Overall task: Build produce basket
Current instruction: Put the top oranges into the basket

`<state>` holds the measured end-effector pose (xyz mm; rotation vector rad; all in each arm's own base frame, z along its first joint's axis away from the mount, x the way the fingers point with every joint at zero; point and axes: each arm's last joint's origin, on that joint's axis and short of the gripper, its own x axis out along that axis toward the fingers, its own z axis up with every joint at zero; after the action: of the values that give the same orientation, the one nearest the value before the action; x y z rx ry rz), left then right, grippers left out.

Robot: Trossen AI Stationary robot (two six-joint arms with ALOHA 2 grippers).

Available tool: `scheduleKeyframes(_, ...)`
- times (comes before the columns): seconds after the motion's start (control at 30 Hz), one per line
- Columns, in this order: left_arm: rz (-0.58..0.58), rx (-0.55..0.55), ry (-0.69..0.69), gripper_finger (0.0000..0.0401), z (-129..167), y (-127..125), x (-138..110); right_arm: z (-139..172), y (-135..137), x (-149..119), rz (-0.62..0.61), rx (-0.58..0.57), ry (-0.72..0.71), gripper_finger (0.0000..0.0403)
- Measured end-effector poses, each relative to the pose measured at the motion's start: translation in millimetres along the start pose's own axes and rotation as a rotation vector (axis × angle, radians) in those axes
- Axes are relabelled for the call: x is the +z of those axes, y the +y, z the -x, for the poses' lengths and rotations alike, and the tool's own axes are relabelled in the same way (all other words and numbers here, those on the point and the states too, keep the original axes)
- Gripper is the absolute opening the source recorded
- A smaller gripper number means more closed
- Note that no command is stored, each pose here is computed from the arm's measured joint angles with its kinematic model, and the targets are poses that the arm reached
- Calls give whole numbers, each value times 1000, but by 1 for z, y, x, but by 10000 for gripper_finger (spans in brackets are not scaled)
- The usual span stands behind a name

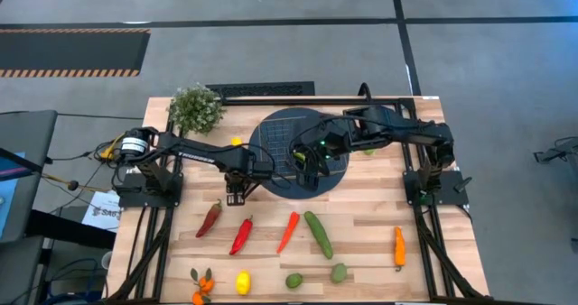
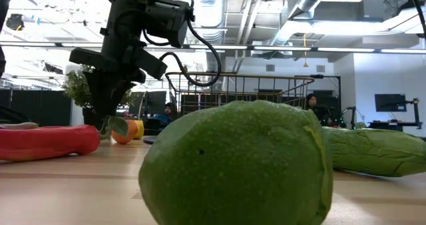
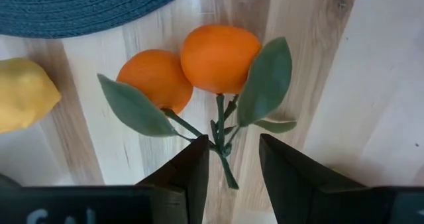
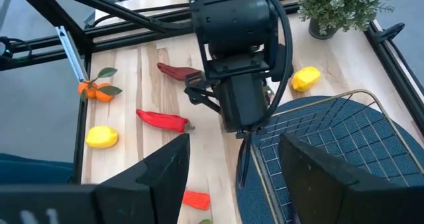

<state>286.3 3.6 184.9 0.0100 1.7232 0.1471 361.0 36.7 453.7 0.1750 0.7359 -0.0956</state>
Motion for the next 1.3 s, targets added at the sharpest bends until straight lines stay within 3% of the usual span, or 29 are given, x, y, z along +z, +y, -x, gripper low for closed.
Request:
scheduleKeyframes(0.7, -27, 32, 0, 107, 0, 3, 0, 1, 12, -3, 3, 26, 5, 248)
scheduleKeyframes(1.0, -59, 8, 2, 10, 0, 3, 0, 2, 14, -4, 5, 30, 4, 248)
scheduleKeyframes(1.2, -60, 5, 16, 1, 0, 3, -2, 2, 15, -4, 5, 30, 4, 248)
scheduleKeyframes(1.3, -6, -1, 21, 0, 0, 3, -2, 2, 15, -4, 5, 30, 4, 248)
